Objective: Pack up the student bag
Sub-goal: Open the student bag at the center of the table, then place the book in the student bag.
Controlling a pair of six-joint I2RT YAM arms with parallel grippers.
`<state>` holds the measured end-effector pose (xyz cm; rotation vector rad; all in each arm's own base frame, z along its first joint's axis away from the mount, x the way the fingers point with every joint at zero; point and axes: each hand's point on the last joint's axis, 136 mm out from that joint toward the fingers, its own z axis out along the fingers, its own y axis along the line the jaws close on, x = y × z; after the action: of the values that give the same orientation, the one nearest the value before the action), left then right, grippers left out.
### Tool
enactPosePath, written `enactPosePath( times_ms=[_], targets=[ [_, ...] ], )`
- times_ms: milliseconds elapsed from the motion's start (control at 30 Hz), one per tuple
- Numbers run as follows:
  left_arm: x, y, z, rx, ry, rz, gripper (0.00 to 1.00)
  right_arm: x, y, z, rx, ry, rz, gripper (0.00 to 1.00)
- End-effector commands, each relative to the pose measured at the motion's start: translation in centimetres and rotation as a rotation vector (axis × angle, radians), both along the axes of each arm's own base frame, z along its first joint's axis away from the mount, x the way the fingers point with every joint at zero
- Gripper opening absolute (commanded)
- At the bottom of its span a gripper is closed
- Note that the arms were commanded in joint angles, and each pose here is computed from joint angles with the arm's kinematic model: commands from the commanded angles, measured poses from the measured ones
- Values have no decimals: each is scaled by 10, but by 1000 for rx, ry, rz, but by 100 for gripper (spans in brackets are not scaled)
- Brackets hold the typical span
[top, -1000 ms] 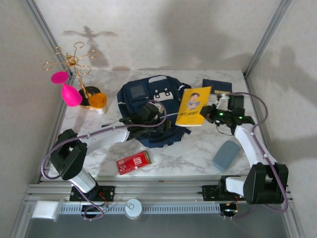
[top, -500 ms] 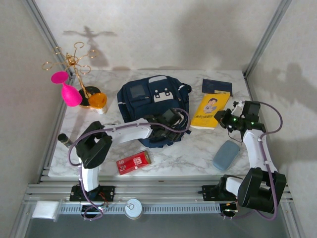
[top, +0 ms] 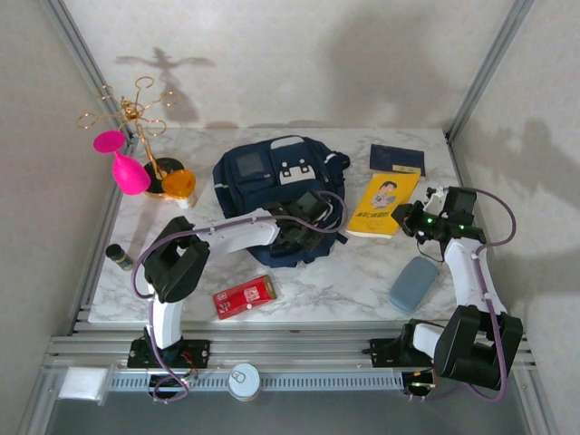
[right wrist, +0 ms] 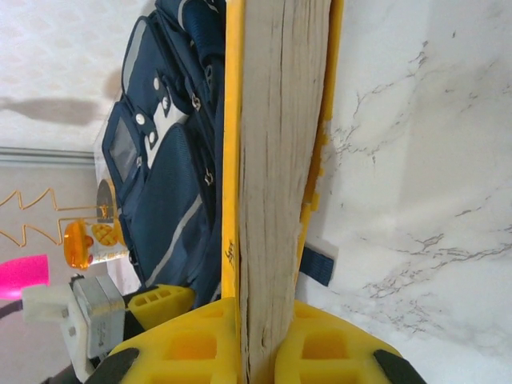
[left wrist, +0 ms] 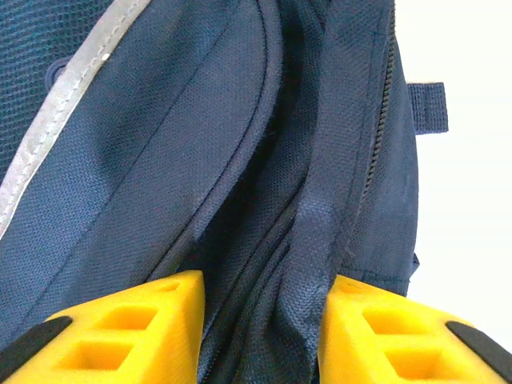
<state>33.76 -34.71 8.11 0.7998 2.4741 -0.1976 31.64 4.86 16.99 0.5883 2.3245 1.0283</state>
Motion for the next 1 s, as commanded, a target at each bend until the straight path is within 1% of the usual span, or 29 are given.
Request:
enactPosePath(
  times_ms=[0,100,200,233,300,333,400,467,533,667,733,833,967],
  targets=[
    [14,18,18,-24,-33,57,33,5,3,11,23,-64,32,2],
    [14,17,18,-39,-27,54,28,5,3,11,23,-61,30,2],
    [15,12,32,-82,-27,48,23,5,4,13,26,-65,35,2],
    [17,12,37,-93,-38,50,19,5,4,13,26,-63,35,2],
    [20,12,48,-100,-65,53,2,4,4,15,23,-67,37,2],
    [22,14,52,-96,-77,62,0,4,3,15,20,-68,34,2],
    [28,17,65,-90,-99,83,0,3,4,17,23,-70,38,2],
    [30,15,85,-118,-123,83,0,0,6,18,33,-63,45,2],
    [32,13,112,-161,-169,78,0,-4,12,20,58,-54,63,1],
    [40,19,175,-228,-304,110,0,-15,30,26,96,-46,121,2],
    [42,21,201,-258,-359,116,0,-22,47,29,122,-45,168,3],
    [42,22,237,-320,-431,119,0,-30,80,32,197,-40,264,4],
    [42,28,267,-379,-507,140,0,-30,119,23,223,-21,329,4]
  ],
)
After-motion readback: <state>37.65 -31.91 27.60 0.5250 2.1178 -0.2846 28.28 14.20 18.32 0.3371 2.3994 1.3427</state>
